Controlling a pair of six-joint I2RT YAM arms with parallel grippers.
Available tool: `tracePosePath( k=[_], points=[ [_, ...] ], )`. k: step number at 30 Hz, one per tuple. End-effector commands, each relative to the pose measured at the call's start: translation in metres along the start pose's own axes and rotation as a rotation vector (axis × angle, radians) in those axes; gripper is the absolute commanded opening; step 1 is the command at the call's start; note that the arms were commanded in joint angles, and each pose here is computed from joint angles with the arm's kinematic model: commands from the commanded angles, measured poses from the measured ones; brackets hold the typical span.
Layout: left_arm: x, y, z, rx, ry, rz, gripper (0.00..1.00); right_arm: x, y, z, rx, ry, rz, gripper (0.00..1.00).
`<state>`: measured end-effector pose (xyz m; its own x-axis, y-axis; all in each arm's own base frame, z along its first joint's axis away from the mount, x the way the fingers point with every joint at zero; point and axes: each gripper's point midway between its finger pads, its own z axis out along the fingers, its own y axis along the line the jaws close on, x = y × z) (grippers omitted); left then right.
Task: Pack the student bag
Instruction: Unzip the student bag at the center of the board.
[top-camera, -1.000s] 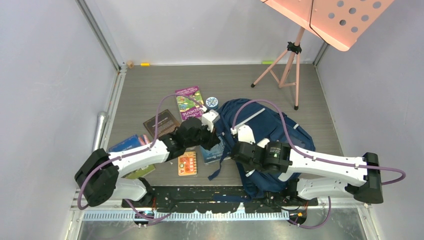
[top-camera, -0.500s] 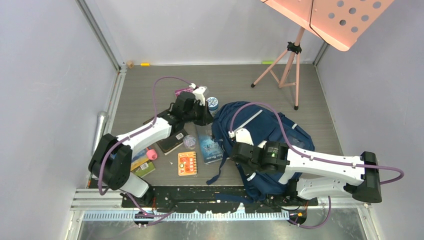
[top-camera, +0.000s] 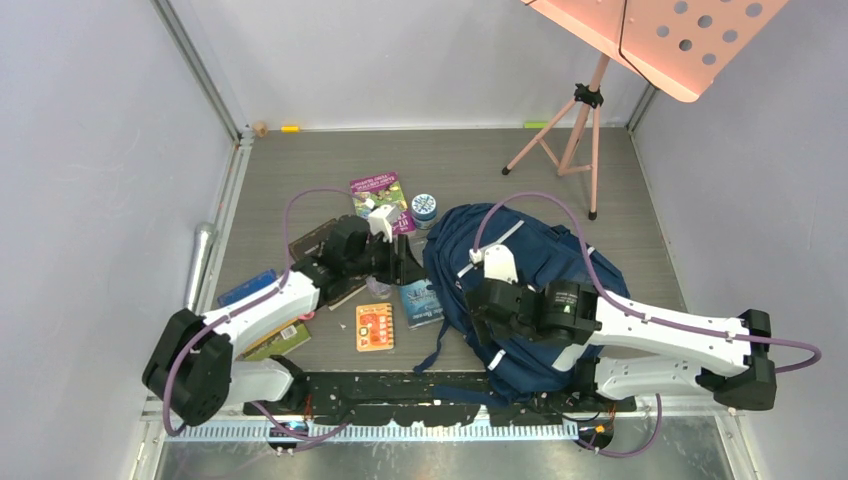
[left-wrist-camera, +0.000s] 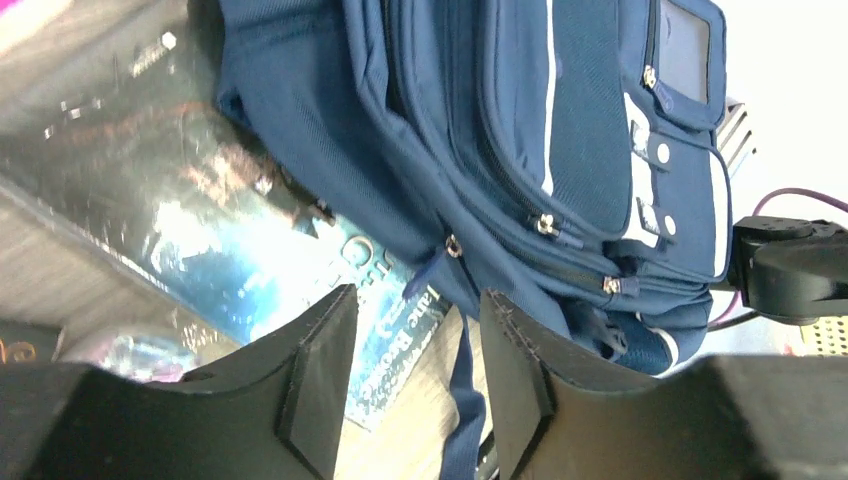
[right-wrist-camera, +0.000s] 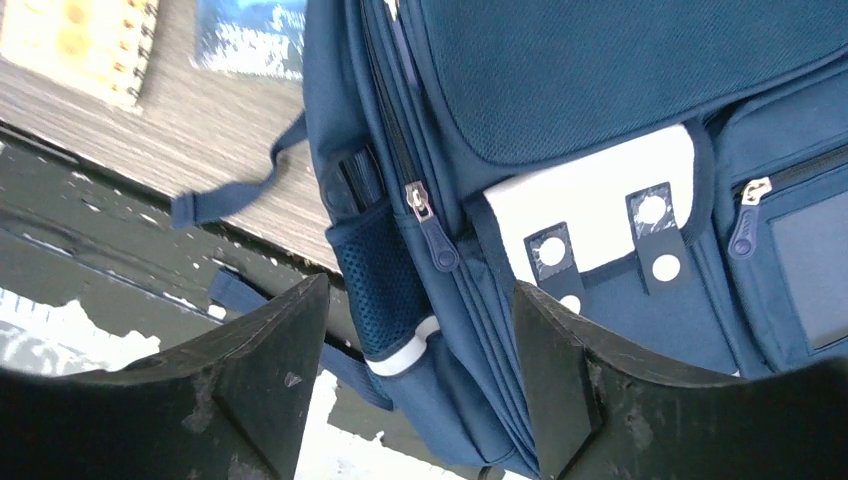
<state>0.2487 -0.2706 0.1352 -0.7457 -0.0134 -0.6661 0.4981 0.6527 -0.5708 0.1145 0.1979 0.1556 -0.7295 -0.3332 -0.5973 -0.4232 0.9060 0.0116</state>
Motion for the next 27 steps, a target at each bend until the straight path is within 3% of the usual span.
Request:
tracePosePath(
  k=[1, 5, 9, 14, 27],
  points=[
    [-0.005, -0.004, -0.012, 0.000, -0.073, -0.033, 0.53, -0.045, 0.003, -0.014, 0.027, -0.144, 0.062, 0.73],
    [-0.003, 0.003, -0.022, -0.059, -0.091, -0.087, 0.61, -0.078, 0.004, 0.001, 0.143, -0.216, 0.104, 0.74],
    [-0.001, 0.011, -0.035, -0.119, -0.102, -0.100, 0.69, -0.108, 0.000, 0.027, 0.236, -0.208, 0.131, 0.77],
    [0.003, 0.023, -0.051, -0.192, -0.103, -0.097, 0.77, -0.145, 0.008, 0.053, 0.254, -0.220, 0.119, 0.82],
    [0.011, 0.044, -0.082, -0.322, -0.185, -0.128, 0.85, -0.149, 0.006, 0.130, 0.352, -0.115, 0.081, 0.85]
  ],
)
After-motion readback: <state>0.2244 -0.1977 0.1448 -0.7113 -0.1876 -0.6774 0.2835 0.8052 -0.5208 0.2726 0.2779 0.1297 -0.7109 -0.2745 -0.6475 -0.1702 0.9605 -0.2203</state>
